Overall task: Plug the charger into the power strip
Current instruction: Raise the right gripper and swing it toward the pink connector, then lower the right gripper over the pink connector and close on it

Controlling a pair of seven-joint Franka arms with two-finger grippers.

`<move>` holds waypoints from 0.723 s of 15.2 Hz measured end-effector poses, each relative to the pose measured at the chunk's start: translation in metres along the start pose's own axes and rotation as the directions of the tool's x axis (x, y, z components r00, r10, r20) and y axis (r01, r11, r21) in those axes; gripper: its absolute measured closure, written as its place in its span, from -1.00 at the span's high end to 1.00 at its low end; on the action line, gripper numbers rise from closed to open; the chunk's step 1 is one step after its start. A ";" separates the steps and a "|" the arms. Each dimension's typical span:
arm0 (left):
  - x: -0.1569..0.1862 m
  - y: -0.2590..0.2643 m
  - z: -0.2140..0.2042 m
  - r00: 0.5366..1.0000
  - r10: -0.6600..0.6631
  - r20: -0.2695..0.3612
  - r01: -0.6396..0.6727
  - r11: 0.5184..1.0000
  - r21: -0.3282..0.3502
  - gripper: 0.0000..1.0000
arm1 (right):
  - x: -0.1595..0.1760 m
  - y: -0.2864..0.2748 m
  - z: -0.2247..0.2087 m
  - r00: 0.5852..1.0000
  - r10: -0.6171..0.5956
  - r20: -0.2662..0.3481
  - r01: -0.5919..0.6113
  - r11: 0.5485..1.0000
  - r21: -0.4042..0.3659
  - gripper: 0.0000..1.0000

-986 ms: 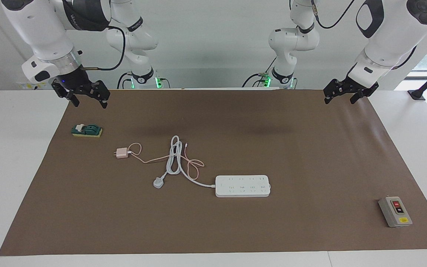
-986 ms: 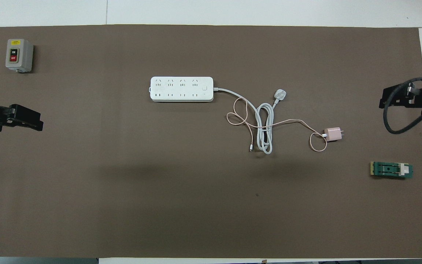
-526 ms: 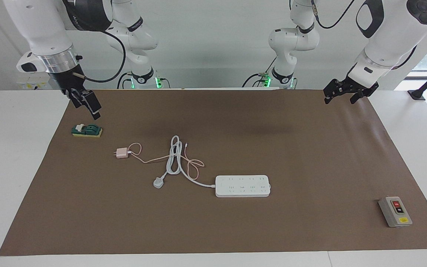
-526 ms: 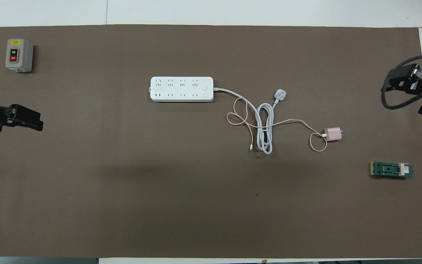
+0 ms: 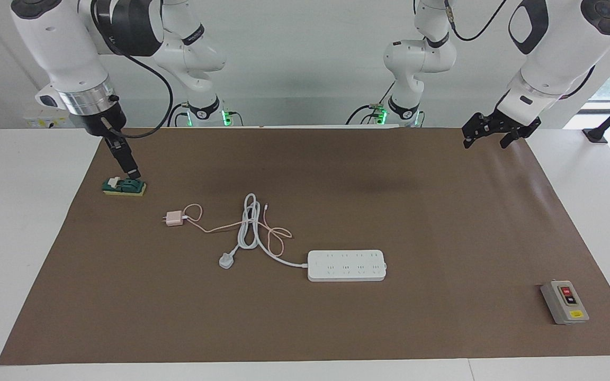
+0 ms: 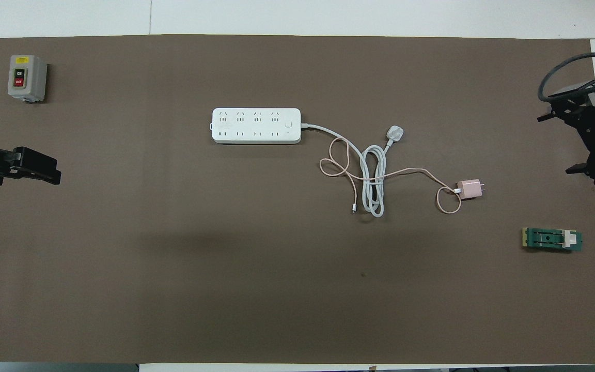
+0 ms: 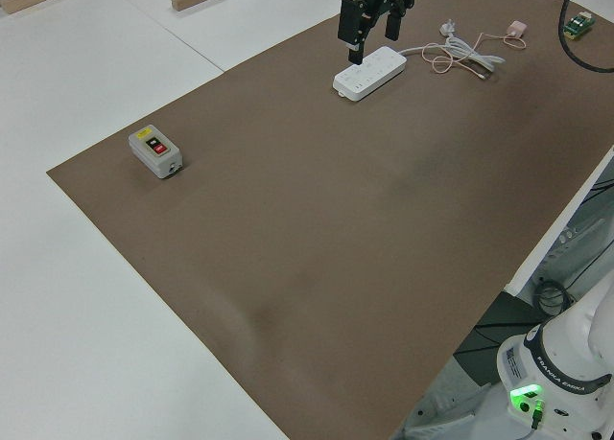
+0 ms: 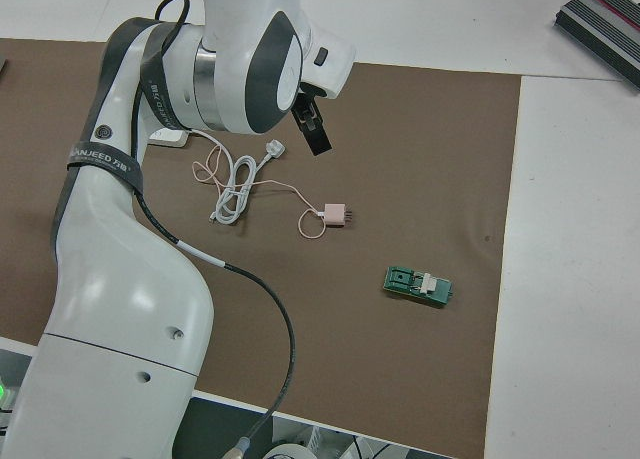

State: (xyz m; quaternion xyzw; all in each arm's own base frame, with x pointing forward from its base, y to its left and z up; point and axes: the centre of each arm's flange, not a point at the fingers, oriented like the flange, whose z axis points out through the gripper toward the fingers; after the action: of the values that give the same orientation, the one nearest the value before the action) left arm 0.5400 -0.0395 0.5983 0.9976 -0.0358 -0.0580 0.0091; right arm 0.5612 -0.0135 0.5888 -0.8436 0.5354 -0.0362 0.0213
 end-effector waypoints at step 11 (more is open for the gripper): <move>0.000 0.000 0.000 1.000 0.000 0.000 0.000 1.000 0.000 1.00 | 0.020 -0.008 0.065 0.981 0.131 0.145 -0.120 0.989 -0.081 1.00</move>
State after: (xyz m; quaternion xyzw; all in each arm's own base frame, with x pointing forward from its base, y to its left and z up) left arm 0.5400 -0.0395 0.5984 0.9976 -0.0358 -0.0580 0.0091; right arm 0.5823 -0.0278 0.5258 -0.8087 0.5853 0.0482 0.0335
